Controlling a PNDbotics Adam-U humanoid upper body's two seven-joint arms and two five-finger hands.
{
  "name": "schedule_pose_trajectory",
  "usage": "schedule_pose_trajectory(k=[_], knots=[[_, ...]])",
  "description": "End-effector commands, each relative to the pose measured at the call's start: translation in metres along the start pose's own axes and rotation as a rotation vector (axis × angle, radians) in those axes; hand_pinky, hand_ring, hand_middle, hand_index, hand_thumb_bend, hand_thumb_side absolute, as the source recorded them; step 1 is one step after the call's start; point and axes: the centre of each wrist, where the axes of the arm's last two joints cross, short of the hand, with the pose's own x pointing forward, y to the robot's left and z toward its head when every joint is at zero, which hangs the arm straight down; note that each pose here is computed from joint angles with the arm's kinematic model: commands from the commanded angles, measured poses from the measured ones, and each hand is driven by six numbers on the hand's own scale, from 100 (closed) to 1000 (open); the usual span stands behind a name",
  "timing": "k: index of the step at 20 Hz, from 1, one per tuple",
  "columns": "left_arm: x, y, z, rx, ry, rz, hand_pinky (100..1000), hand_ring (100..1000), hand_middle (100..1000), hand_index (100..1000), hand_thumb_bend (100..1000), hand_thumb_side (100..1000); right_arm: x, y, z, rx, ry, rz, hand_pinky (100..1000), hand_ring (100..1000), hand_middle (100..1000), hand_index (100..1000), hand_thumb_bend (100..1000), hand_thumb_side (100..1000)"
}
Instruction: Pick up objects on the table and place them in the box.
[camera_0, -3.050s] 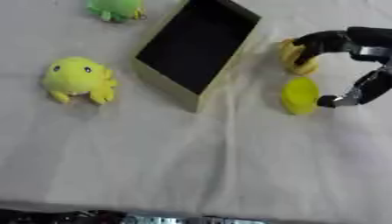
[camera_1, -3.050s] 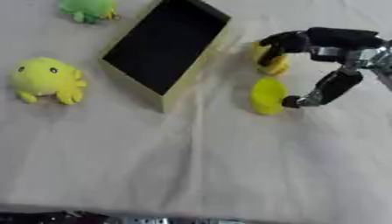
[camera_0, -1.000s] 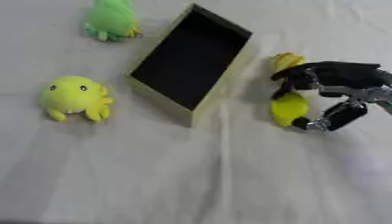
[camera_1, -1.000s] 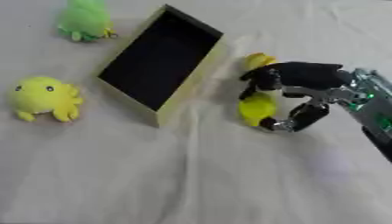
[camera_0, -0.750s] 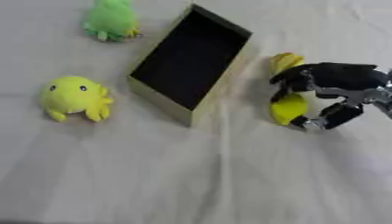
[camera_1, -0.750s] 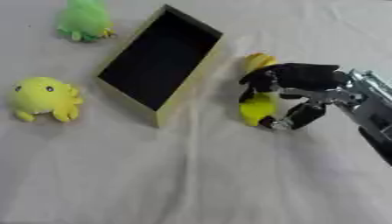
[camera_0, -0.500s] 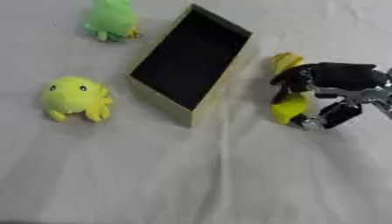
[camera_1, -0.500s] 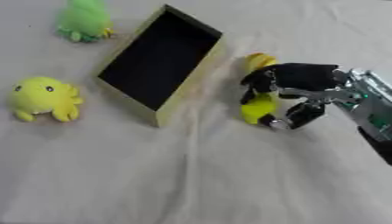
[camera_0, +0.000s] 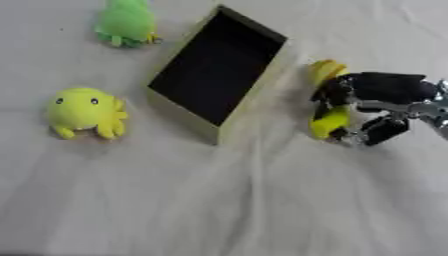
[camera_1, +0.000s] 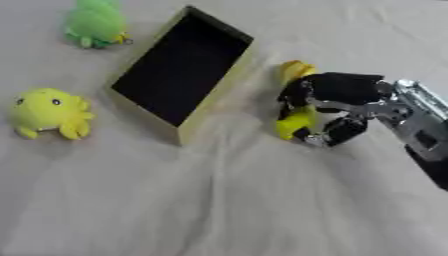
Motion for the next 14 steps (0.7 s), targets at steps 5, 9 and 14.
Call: schedule_pose_trajectory(k=[5, 9, 14], knots=[[0.006, 0.002, -0.004, -0.019, -0.027, -0.001, 671, 667, 639, 813, 364, 547, 0.004, -0.010, 0.010, -0.066, -0.009, -0.003, 828, 798, 341, 556, 100, 100], [0.006, 0.002, -0.005, -0.021, -0.028, -0.004, 671, 666, 638, 813, 364, 546, 0.011, -0.022, 0.014, -0.120, -0.030, 0.009, 821, 789, 317, 522, 100, 100], [0.006, 0.004, -0.005, -0.025, -0.029, -0.010, 672, 666, 639, 813, 363, 544, 0.022, -0.042, 0.022, -0.185, -0.054, 0.023, 814, 782, 296, 501, 100, 100]])
